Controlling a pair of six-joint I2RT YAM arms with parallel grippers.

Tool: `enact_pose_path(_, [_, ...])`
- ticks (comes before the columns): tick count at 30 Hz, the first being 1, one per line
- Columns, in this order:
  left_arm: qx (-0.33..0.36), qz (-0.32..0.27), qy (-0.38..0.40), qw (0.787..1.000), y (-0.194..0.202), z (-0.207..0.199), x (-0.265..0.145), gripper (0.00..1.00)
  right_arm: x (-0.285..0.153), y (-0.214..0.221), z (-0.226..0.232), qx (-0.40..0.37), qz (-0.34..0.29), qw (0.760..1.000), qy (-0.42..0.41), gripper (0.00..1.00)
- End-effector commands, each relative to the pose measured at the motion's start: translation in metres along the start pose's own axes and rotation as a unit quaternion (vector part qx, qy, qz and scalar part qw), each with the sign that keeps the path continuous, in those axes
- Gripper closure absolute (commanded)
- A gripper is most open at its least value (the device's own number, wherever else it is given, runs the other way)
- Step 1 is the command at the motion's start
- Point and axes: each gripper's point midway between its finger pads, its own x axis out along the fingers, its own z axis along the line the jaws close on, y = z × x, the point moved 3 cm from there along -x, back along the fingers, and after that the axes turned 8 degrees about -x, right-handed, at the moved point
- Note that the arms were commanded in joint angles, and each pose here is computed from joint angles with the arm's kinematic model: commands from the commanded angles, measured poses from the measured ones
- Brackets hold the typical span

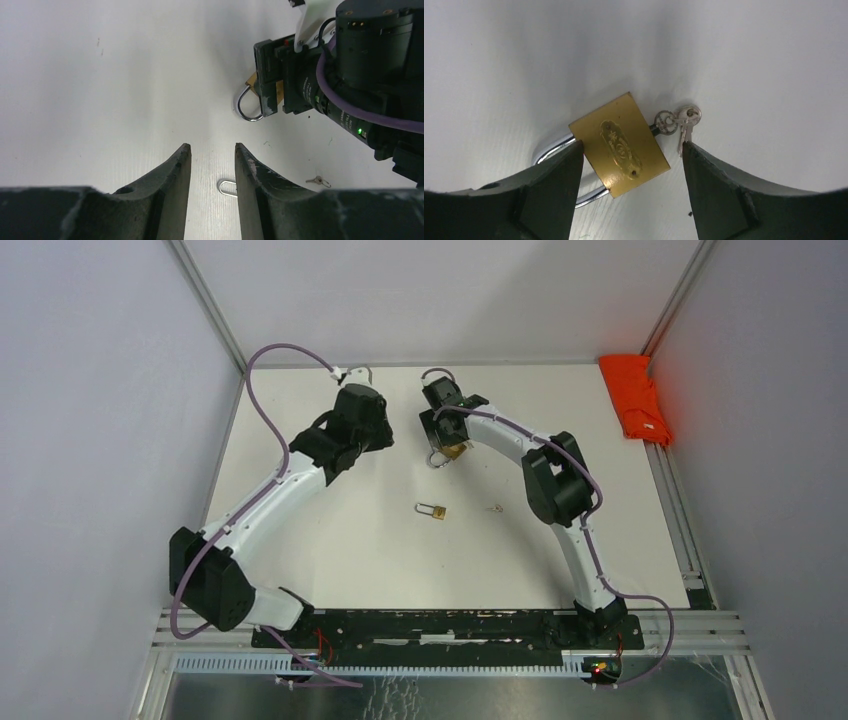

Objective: Unlock with the key
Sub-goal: Adjust the lock at the center of the board, then pick up the lock from the center of the board.

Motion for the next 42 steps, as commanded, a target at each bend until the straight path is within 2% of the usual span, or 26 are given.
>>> enact_pose_path(1, [-0.008,-0.028,-0.012,1.000,-0.021,-0.007,-0.001,0.56,0.005,0.004,0.001,-0.008,-0.004,1.000,-0.027,0.23])
enact_pose_path(9, [0.003,-0.021,-0.024,0.999,-0.021,-0.009,0.011,0.55,0.002,0.019,0.003,-0.014,0.005,0.999,-0.043,0.21])
enact_pose_path(15, [0.008,-0.018,-0.029,0.999,-0.020,-0.010,0.018,0.55,0.010,0.036,0.010,-0.010,0.019,0.997,-0.077,0.25])
enact_pose_path(22, [0.008,0.007,-0.028,1.000,-0.010,-0.010,0.033,0.53,0.016,0.064,0.013,-0.011,0.044,0.996,-0.081,0.43])
enact_pose_path(24, [0.001,0.019,-0.021,1.000,-0.008,-0.008,0.039,0.51,0.015,0.067,0.009,-0.011,0.046,0.996,-0.075,0.56])
enact_pose_path(28, [-0.032,0.046,0.024,0.998,-0.006,-0.007,0.056,0.50,0.010,0.069,0.000,-0.007,0.036,0.998,-0.059,0.76])
enact_pose_path(35, [-0.045,0.127,0.150,0.979,0.009,-0.020,0.105,0.52,-0.009,0.066,-0.014,-0.009,-0.006,0.999,-0.034,0.97])
enact_pose_path(37, [-0.038,0.152,0.205,0.966,0.017,-0.032,0.112,0.53,-0.014,0.066,-0.017,-0.006,-0.019,0.999,-0.031,1.00])
enact_pose_path(42, [-0.024,0.169,0.289,0.942,0.033,-0.045,0.118,0.54,-0.032,0.059,-0.020,0.002,-0.067,0.997,-0.041,1.00])
